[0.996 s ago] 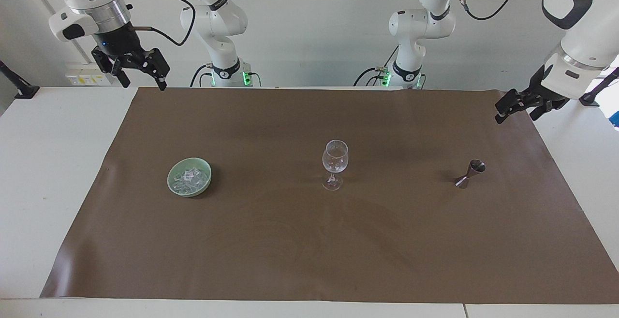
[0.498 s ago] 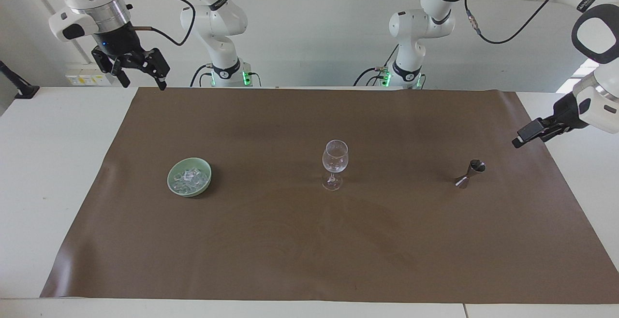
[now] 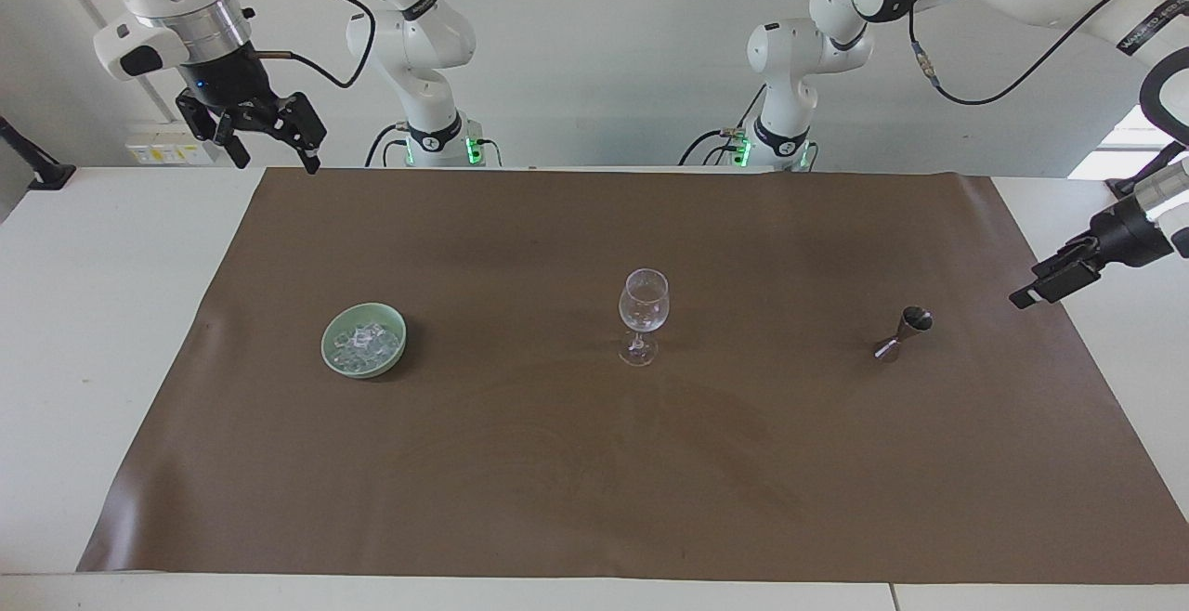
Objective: Pour wine and add ice with both arms
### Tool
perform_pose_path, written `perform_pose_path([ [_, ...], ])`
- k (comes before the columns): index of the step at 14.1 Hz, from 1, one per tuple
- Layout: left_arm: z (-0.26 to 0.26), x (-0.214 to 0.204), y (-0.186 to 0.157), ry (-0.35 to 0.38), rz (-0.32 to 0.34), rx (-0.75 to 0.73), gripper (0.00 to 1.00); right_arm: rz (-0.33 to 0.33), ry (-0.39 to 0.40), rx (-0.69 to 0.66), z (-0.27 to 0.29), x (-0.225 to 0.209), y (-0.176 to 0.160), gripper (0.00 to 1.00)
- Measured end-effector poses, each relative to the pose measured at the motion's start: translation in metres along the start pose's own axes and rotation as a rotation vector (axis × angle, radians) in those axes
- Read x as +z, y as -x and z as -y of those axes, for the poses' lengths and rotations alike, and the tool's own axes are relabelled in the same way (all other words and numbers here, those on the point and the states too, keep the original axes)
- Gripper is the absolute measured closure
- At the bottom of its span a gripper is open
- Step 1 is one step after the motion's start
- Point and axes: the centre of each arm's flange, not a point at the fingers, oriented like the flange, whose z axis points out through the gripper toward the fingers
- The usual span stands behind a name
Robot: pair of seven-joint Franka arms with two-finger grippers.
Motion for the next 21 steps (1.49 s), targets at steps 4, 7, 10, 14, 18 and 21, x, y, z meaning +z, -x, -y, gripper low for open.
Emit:
perform_pose_path([
  [4,0.020,0.029,-0.029,0.046,0.071,-0.145,0.00,0.000,0.000,0.000,0.000,0.000,0.000,0.00],
  [7,0.023,0.051,-0.040,0.079,0.142,-0.274,0.00,0.000,0.000,0.000,0.000,0.000,0.000,0.00],
  [10,0.035,0.075,-0.050,0.109,0.216,-0.397,0.00,0.000,0.000,0.000,0.000,0.000,0.000,0.00],
  [14,0.064,0.101,-0.063,0.166,0.304,-0.586,0.00,0.000,0.000,0.000,0.000,0.000,0.000,0.00],
  [18,0.095,0.146,-0.071,0.224,0.398,-0.784,0.00,0.000,0.000,0.000,0.000,0.000,0.000,0.00],
  [21,0.122,0.181,-0.071,0.305,0.489,-0.892,0.00,0.000,0.000,0.000,0.000,0.000,0.000,0.00],
])
